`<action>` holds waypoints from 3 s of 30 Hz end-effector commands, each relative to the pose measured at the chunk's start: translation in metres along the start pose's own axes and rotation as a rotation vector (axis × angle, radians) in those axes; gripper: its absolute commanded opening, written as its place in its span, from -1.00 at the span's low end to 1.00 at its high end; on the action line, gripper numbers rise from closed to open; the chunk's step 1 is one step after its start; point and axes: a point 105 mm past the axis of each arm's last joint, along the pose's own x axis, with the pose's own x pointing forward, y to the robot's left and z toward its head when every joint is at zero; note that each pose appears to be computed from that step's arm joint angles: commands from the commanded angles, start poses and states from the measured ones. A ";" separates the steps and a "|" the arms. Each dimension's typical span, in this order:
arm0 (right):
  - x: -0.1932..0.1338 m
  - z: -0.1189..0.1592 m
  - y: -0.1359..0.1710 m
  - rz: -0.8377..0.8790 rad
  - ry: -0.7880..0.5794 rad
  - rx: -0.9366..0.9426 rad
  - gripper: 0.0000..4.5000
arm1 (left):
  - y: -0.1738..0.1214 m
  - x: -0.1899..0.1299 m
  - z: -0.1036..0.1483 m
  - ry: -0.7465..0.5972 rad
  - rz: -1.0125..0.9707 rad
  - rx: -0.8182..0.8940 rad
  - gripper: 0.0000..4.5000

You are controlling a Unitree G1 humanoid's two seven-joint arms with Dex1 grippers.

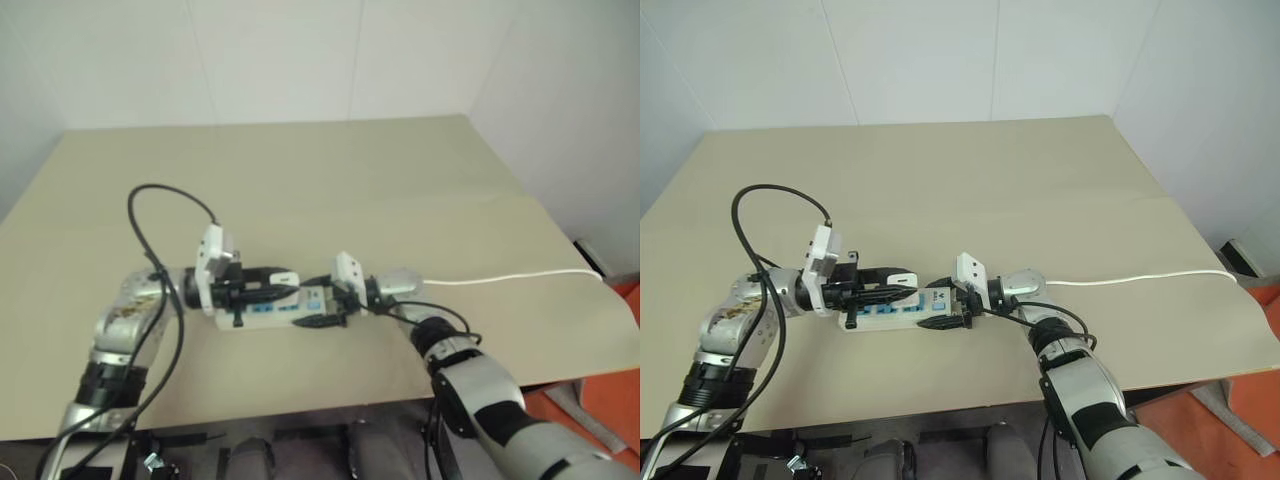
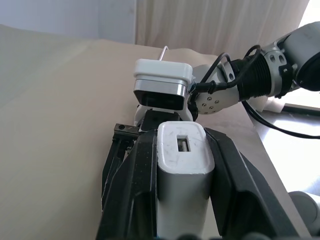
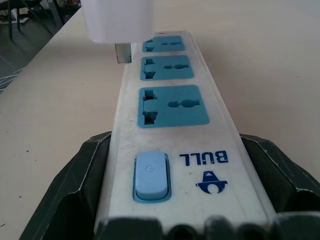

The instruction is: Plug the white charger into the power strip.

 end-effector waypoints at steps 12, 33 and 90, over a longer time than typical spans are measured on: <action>0.004 -0.015 0.007 0.025 0.060 0.029 0.53 | 0.008 0.004 -0.019 0.031 0.055 0.028 -0.54; 0.001 -0.015 0.005 0.005 0.057 0.034 0.53 | 0.005 0.004 -0.037 0.065 -0.038 0.002 -0.54; -0.004 -0.017 0.005 -0.014 0.048 0.052 0.53 | 0.007 -0.009 -0.074 0.098 -0.093 -0.029 -0.54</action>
